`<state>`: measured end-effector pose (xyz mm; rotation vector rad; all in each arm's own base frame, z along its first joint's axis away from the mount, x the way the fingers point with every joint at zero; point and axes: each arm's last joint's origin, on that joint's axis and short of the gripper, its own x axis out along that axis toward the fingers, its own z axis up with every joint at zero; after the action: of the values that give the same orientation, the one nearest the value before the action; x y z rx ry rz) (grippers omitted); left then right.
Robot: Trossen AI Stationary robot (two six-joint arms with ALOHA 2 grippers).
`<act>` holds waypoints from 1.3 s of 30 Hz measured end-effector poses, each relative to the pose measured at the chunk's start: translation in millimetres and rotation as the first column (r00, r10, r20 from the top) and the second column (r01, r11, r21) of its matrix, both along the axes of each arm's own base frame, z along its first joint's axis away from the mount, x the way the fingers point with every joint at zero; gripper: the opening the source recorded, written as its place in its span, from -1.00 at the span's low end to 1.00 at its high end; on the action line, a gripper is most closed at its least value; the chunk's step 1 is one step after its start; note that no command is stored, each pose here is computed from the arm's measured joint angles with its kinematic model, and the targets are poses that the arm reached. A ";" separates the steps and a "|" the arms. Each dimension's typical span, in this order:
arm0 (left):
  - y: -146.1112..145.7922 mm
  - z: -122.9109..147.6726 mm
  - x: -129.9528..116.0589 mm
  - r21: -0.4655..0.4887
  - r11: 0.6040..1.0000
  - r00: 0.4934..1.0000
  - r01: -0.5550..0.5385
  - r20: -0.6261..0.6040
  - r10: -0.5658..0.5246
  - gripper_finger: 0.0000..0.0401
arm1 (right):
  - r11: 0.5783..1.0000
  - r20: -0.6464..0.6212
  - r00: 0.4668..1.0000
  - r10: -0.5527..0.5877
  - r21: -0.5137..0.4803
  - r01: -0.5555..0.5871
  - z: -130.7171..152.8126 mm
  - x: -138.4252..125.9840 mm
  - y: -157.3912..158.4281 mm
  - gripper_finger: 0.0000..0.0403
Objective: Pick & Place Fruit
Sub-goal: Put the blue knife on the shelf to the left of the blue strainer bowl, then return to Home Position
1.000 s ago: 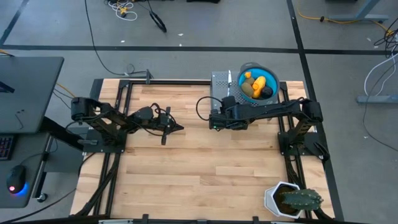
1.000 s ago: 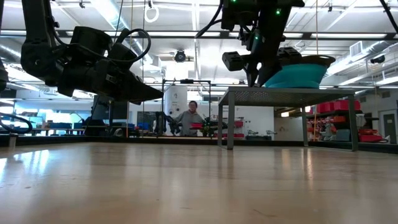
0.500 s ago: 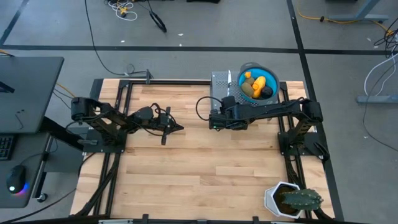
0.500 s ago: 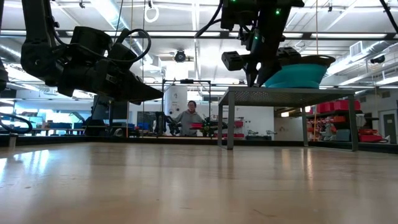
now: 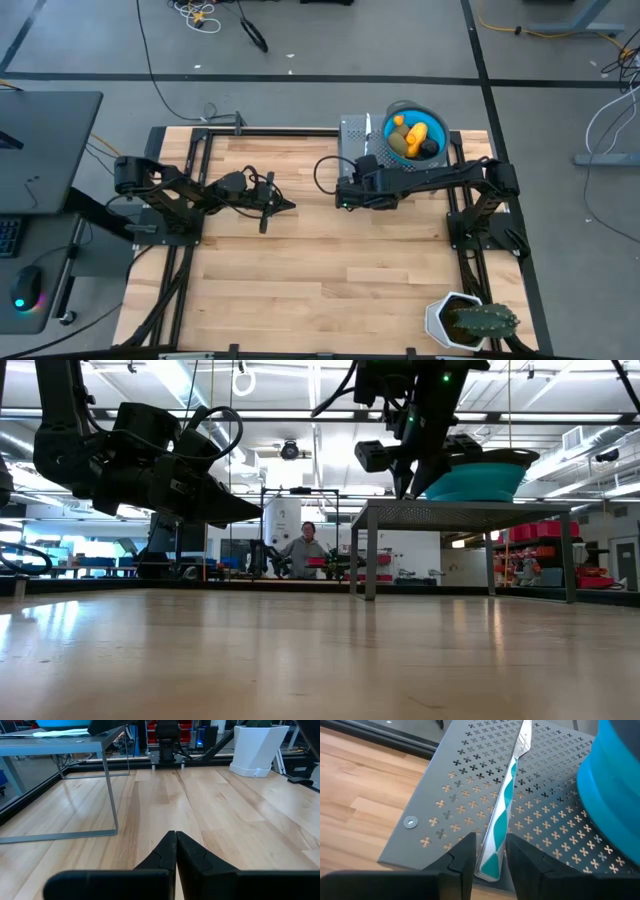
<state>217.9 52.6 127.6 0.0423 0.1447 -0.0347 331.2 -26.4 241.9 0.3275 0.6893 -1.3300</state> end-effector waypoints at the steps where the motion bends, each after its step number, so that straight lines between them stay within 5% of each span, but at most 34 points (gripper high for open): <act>1: 0.1 0.0 0.0 0.000 1.000 1.000 0.000 0.000 0.000 -0.96 | 1.000 0.000 1.000 0.002 -0.003 -0.002 0.1 0.1 0.7 -0.43; 18: -0.1 -0.8 -0.1 -0.003 1.000 1.000 0.000 -0.008 0.000 -0.96 | 1.000 0.005 1.000 0.024 -0.006 -0.023 7.4 2.7 2.6 -0.10; 25: 0.1 -0.7 -0.1 -0.002 1.000 1.000 -0.003 -0.007 0.003 -0.90 | 0.976 0.039 0.976 0.215 -0.038 -0.213 34.5 22.4 18.5 -0.10; 32: -0.2 -0.7 -0.1 -0.012 1.000 1.000 0.005 -0.007 -0.005 -0.96 | 0.934 0.205 0.948 0.243 0.213 -0.285 37.6 30.1 22.0 -0.10; 39: -0.4 -0.7 -0.1 -0.030 1.000 1.000 0.009 -0.007 -0.009 -0.92 | 0.953 0.201 0.969 0.146 0.235 -0.192 35.3 24.7 15.7 -0.16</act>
<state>217.8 52.1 126.9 0.0132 0.1514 -0.0463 355.8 -10.7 277.2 0.5753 0.7175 -1.0346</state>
